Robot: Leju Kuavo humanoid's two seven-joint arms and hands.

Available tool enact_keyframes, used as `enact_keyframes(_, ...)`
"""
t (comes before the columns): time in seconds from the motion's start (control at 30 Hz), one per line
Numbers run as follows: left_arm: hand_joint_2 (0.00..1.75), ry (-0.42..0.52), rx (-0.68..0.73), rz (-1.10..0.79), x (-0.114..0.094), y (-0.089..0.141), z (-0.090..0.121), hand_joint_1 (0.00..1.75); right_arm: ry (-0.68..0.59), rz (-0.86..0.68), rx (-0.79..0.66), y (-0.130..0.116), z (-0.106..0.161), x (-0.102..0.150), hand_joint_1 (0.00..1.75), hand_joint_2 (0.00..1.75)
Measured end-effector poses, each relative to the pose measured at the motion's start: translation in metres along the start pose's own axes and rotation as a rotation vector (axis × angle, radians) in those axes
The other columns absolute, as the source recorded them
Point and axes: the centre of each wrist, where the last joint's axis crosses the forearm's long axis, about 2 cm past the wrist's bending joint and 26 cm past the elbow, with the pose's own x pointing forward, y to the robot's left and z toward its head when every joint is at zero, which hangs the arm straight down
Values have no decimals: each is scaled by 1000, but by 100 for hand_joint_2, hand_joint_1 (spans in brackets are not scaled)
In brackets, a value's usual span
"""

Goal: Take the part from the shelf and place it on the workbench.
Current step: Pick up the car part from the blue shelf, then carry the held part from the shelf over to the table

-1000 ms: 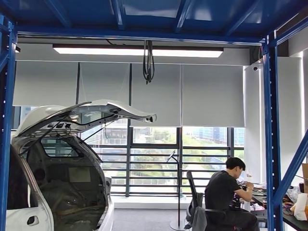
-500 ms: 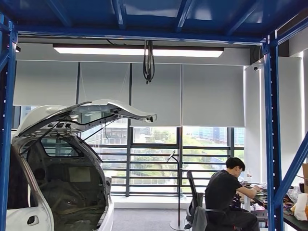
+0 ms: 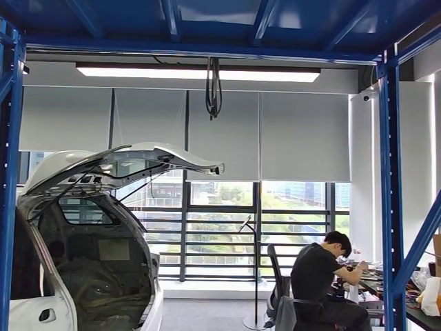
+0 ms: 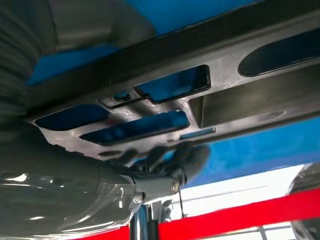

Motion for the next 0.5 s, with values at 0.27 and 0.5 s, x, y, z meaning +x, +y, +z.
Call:
enact_keyframes(0.27, 131, -39, 2, -7, 0, 0, 0, 0, 12, -8, -19, -7, 0, -9, 175, 175)
enact_keyframes(0.5, 175, -44, 17, -17, 0, 0, 0, 0, 24, -9, -50, -14, 3, -19, 175, 175)
